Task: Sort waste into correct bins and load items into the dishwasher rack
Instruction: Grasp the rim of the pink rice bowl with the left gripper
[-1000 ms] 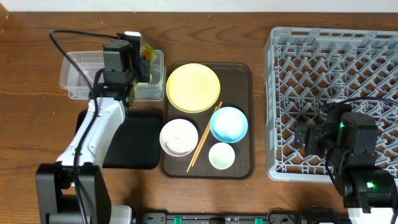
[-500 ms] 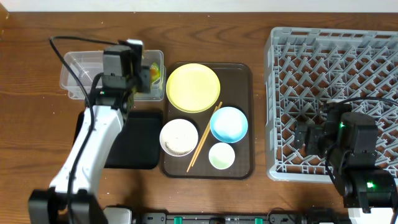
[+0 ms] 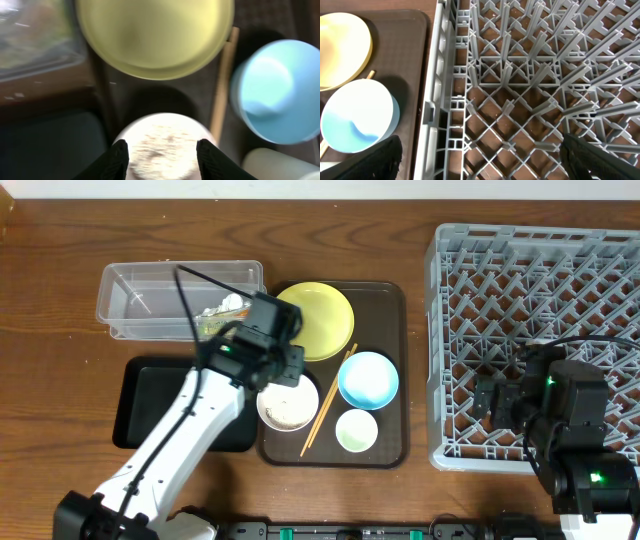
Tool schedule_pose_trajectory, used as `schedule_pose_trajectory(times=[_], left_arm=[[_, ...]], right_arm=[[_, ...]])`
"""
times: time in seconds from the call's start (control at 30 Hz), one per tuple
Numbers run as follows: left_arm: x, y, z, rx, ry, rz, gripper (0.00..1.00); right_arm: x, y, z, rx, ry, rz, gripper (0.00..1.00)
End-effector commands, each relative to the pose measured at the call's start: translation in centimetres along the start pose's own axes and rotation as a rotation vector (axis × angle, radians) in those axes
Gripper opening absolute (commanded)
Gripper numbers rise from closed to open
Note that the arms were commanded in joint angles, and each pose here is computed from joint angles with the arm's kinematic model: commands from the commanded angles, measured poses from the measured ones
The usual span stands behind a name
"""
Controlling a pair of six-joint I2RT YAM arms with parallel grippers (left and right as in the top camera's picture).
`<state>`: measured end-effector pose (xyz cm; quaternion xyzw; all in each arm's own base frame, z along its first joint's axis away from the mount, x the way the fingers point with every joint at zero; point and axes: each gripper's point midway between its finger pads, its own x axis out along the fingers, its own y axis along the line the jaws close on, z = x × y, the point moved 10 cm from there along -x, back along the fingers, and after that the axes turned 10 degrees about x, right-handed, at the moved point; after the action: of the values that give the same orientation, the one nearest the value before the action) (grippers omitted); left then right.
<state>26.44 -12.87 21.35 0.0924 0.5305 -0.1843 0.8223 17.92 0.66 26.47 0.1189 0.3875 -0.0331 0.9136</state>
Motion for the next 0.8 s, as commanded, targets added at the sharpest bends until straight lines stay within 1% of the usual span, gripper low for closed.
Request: schedule_pose_trajectory(times=[0.0,0.1,0.23,0.6,0.63,0.77], left_arm=[[1.1,-1.3,-0.7,-0.077,0.049,-0.021,0.47],[2.3,-2.1,-0.9,-0.122,0.093,-0.023,0.47],[4.2,-2.8,-1.5,-0.130,0.164,-0.019,0.47],[8.8,-4.7,-2.9,-0.075,0.303,-0.007,0.46],[9.1,-4.8,-3.1,-0.071,0.316,-0.005,0.45],[9.7,-4.9,-3.4,-0.067,0.338,-0.001,0.29]], right_arm=[[-0.4,0.0,0.5,0.009,-0.019,0.005,0.99],[-0.5,0.0,0.5,0.009,-0.019,0.005,0.99],[-0.4,0.0,0.5,0.009,-0.018,0.005,0.99],[-0.5,0.0,0.5,0.009,-0.019,0.005,0.99],[-0.4,0.0,0.5,0.009,-0.018,0.005,0.99],[-0.4,0.0,0.5,0.009,-0.019,0.005,0.99]])
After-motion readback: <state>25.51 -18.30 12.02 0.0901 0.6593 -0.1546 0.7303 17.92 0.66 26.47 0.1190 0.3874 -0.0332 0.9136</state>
